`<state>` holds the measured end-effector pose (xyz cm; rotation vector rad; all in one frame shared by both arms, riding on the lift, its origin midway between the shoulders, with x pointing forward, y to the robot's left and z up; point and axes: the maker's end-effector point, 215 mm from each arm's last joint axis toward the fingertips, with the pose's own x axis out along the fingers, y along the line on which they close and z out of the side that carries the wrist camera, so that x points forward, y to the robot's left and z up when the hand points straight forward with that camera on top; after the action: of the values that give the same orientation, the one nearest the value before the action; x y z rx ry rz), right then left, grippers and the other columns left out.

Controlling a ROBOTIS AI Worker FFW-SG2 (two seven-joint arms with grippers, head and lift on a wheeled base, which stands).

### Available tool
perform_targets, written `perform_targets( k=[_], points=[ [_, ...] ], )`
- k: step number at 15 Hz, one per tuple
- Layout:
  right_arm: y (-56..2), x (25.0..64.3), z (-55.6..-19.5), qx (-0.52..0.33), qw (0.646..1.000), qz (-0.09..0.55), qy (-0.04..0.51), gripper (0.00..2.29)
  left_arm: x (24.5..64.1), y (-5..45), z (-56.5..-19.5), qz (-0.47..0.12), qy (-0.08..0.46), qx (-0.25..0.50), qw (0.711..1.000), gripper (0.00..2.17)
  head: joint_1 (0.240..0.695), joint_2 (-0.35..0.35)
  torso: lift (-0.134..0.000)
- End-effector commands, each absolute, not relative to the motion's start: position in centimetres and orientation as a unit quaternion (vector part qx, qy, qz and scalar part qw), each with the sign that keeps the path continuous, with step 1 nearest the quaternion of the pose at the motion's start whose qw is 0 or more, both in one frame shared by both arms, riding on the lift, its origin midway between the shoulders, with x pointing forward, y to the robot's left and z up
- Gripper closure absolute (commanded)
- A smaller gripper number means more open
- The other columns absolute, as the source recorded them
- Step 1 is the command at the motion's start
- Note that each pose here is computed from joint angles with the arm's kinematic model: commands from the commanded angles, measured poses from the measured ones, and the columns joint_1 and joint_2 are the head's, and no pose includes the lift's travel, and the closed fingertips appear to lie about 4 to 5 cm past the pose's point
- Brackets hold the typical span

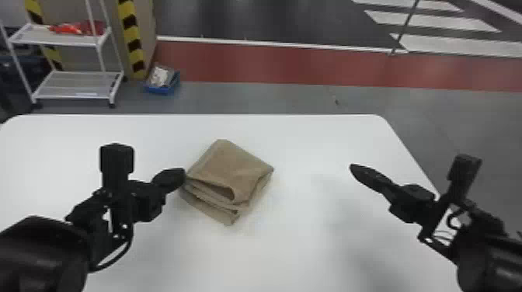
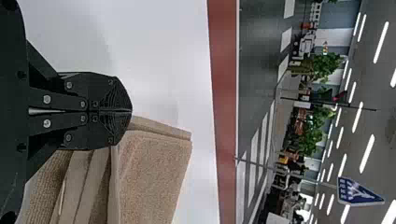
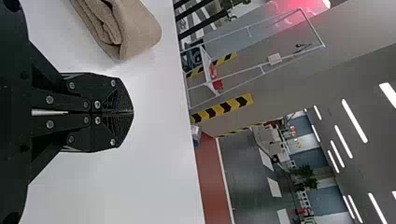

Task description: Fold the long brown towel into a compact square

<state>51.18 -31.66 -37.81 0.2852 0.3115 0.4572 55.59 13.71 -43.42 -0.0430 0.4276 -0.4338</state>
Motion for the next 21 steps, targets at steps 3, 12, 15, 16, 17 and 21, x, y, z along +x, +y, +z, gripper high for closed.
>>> perform_targets(
  k=[3,12,15,16,17,21],
  points=[
    [-34.0,49.3,-36.2,0.148,0.956,0.215,0.134,2.04,55.5,14.0,-45.7,-0.219,0.226,-0.015,0.949,1.73,0.695,-0.197,-0.123],
    [-31.3,51.0,-35.7,0.155,0.951,0.236,0.124,2.04,47.6,7.0,-44.8,-0.292,0.262,-0.063,0.918,1.73,0.695,-0.251,-0.123],
    [-28.1,51.3,-35.5,0.163,0.945,0.257,0.121,2.04,48.2,7.3,-42.8,-0.284,0.243,-0.057,0.926,1.73,0.695,-0.263,-0.123],
    [-26.0,51.5,-35.5,0.164,0.941,0.271,0.122,2.04,48.9,8.1,-41.5,-0.277,0.23,-0.052,0.932,1.73,0.695,-0.26,-0.123],
    [-23.7,51.8,-35.5,0.16,0.938,0.284,0.122,2.04,49.3,8.9,-40.6,-0.269,0.221,-0.052,0.936,1.73,0.695,-0.237,-0.123],
    [-14.3,55.3,-34.4,0.048,0.943,0.322,0.063,2.04,50.6,14.6,-38.0,-0.212,0.19,-0.056,0.957,1.73,0.695,-0.091,-0.123]
  ],
)
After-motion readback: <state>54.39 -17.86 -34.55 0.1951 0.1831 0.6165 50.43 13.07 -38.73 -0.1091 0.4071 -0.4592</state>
